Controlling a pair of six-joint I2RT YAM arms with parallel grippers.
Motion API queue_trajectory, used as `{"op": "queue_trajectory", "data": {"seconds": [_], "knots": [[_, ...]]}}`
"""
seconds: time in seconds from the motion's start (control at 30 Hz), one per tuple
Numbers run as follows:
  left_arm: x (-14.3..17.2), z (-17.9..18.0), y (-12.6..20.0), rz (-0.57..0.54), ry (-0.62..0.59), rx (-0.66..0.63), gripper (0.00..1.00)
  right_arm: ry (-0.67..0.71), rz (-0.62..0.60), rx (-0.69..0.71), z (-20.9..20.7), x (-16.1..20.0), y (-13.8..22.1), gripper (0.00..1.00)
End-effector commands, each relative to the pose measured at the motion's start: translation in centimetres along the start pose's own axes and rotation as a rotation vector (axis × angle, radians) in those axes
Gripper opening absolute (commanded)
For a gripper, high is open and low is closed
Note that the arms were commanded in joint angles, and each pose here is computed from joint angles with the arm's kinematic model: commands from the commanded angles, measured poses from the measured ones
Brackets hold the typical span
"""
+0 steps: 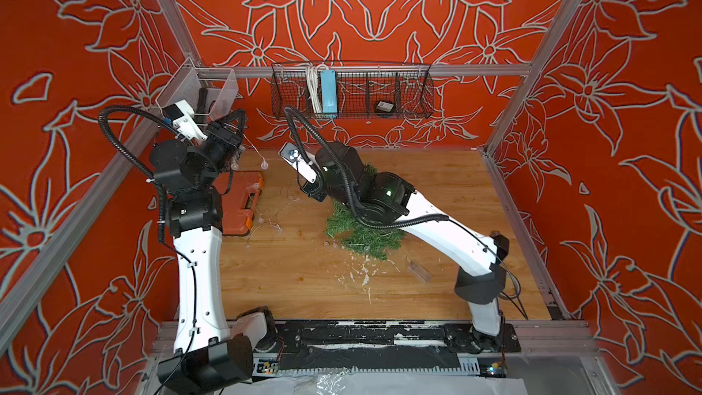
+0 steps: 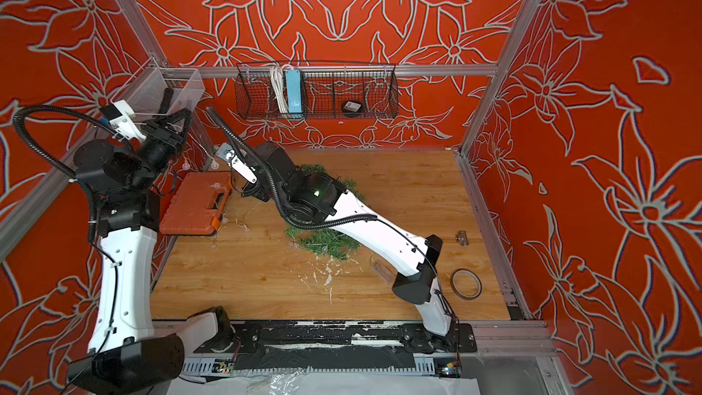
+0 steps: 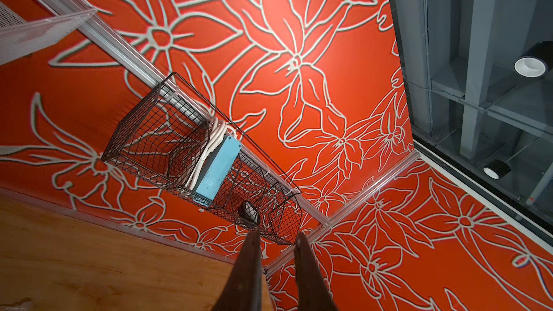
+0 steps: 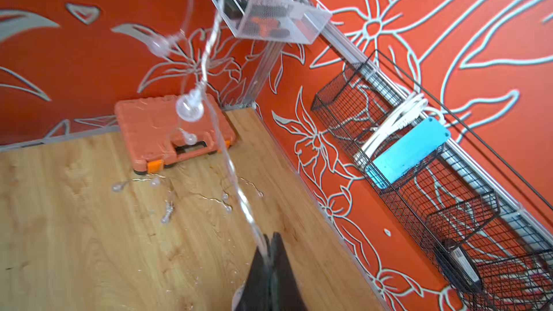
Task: Remove string lights from the small christmas tree
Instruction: Remove the light string from the Christmas tree.
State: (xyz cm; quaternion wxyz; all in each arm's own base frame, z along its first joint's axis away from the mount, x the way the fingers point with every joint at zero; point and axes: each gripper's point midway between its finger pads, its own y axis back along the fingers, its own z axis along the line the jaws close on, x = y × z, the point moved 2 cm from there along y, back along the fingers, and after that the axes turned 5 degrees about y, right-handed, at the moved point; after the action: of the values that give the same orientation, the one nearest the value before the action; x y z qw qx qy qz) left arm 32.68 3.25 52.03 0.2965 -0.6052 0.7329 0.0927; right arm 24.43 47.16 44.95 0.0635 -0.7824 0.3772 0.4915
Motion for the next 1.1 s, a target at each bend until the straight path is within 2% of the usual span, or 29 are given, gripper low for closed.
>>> {"op": "queue_trajectory", "data": {"seconds": [0.0, 0.3, 0.57, 0.67, 0.77, 0.87, 1.07], "knots": [[0.1, -1.9, 0.8, -0.008, -0.047, 0.060, 0.00, -0.044, -0.203, -0.003, -0.9, -5.4, 4.0, 0.00], [0.3, -1.1, 0.8, -0.013, -0.045, 0.038, 0.00, -0.071, -0.283, -0.009, -1.5, -7.7, 7.3, 0.00], [0.5, -0.4, 1.2, -0.023, -0.045, 0.008, 0.00, -0.109, -0.281, -0.222, 1.6, -8.2, 7.4, 0.00], [0.6, -0.2, 1.2, -0.020, -0.042, 0.007, 0.00, -0.084, -0.238, -0.160, 1.0, -7.2, 5.9, 0.00], [0.8, 0.0, 1.3, -0.020, -0.039, 0.001, 0.00, -0.129, -0.180, -0.134, -0.8, -4.6, 3.1, 0.00], [1.0, 0.3, 1.4, -0.016, -0.037, -0.003, 0.00, -0.146, -0.168, -0.185, -1.1, -3.2, 1.0, 0.00], [1.5, 1.1, 1.6, -0.012, -0.028, -0.018, 0.00, -0.193, -0.200, -0.408, 2.6, -3.7, -0.7, 0.00]]}}
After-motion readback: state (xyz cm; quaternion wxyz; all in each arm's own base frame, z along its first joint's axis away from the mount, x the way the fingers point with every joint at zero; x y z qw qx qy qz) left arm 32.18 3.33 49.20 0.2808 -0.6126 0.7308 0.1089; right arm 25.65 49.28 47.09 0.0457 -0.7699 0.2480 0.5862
